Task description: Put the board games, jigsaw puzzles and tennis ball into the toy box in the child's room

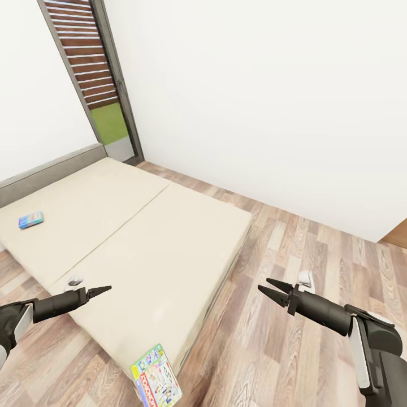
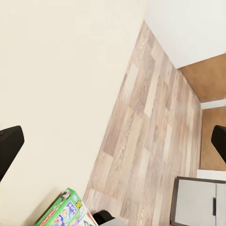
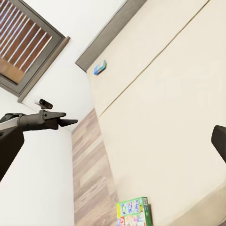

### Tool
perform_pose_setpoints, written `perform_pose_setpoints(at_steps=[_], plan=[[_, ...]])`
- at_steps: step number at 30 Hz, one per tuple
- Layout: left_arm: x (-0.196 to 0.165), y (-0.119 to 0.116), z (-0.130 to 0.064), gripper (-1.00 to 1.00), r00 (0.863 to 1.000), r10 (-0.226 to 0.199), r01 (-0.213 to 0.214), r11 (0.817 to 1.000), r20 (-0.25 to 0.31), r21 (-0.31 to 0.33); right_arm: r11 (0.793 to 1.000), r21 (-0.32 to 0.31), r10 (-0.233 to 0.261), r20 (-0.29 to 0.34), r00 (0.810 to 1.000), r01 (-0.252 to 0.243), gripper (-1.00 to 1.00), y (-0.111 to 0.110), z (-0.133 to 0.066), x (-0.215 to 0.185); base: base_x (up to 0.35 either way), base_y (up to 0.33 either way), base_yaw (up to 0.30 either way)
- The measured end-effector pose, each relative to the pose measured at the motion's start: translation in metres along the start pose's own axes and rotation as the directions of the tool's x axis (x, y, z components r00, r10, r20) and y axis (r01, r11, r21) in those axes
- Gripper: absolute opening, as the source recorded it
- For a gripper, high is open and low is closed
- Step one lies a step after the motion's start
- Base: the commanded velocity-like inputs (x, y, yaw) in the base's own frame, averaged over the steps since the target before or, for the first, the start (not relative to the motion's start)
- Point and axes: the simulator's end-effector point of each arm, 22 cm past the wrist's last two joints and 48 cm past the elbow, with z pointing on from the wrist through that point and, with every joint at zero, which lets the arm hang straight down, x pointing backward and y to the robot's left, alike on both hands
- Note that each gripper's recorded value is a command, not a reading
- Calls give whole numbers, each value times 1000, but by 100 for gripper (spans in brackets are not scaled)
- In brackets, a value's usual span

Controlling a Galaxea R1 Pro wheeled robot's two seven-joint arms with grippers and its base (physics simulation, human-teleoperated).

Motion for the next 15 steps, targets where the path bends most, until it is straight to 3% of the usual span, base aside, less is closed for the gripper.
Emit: perform_pose_setpoints(at_steps=[6,15], plan=[[0,0,0,100,1000,0,0,1000,0,0,1000,0,0,0,1000,0,100,0,0,0,4,-52,139],[0,0,0,100,1000,0,0,1000,0,1,1000,0,0,0,1000,0,100,0,0,0,1,-15,36]])
